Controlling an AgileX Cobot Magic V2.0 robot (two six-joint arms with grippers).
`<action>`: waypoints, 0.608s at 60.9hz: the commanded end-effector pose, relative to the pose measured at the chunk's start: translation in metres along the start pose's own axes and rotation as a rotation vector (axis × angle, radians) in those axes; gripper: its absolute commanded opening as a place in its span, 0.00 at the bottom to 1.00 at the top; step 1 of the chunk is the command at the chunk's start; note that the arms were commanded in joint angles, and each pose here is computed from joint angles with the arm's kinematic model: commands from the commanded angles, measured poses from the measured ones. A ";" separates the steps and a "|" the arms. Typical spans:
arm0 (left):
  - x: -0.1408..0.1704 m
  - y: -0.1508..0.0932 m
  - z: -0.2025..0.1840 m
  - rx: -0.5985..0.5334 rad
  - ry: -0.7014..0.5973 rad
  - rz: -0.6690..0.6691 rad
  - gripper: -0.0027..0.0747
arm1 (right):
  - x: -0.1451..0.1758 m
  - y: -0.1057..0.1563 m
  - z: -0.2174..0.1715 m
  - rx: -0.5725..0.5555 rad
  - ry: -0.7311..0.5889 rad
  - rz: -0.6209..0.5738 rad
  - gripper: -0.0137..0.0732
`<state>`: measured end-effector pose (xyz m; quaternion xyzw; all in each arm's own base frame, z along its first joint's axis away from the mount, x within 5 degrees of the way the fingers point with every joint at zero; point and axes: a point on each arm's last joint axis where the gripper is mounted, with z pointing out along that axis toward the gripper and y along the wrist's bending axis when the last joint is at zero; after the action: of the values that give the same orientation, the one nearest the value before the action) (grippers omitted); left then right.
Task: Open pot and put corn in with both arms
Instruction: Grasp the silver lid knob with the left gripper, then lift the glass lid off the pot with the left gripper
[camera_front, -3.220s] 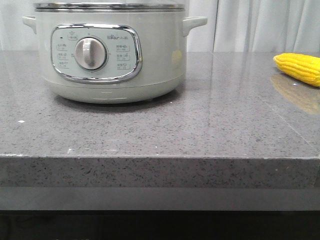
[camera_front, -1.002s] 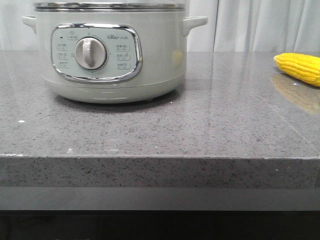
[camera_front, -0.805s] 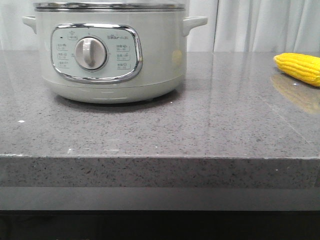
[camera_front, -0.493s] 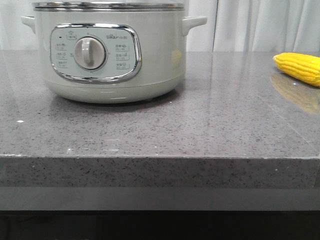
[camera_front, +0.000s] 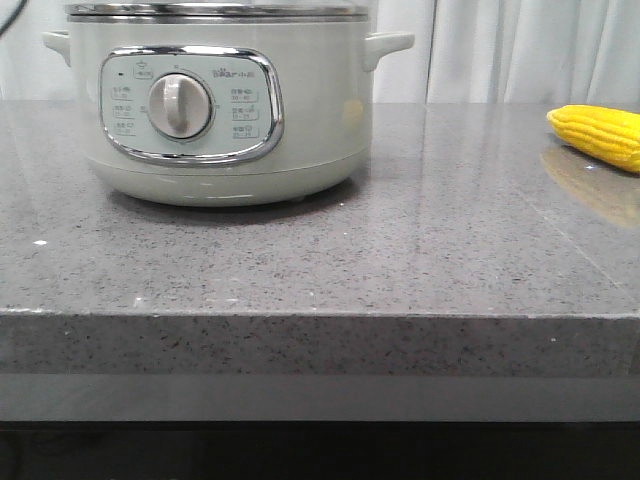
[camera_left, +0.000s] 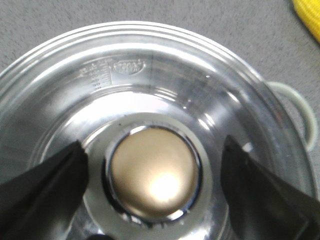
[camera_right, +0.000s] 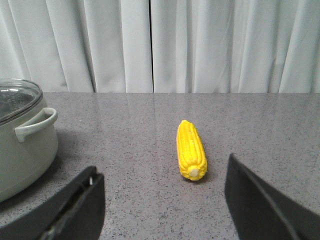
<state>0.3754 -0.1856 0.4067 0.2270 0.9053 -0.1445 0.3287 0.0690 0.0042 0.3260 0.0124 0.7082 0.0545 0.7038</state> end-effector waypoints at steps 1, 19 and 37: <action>-0.014 -0.007 -0.026 0.027 -0.098 0.006 0.74 | -0.018 0.001 0.000 -0.003 -0.095 -0.007 0.77; -0.013 -0.003 -0.019 0.019 -0.088 0.001 0.66 | -0.018 0.001 0.000 -0.003 -0.095 -0.007 0.77; -0.015 -0.002 -0.028 0.017 -0.083 0.003 0.55 | -0.018 0.001 0.000 -0.003 -0.095 -0.007 0.77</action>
<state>0.3830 -0.1858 0.4073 0.2272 0.9071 -0.1438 0.3238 0.0690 0.0042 0.3260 0.0124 0.7082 0.0545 0.7038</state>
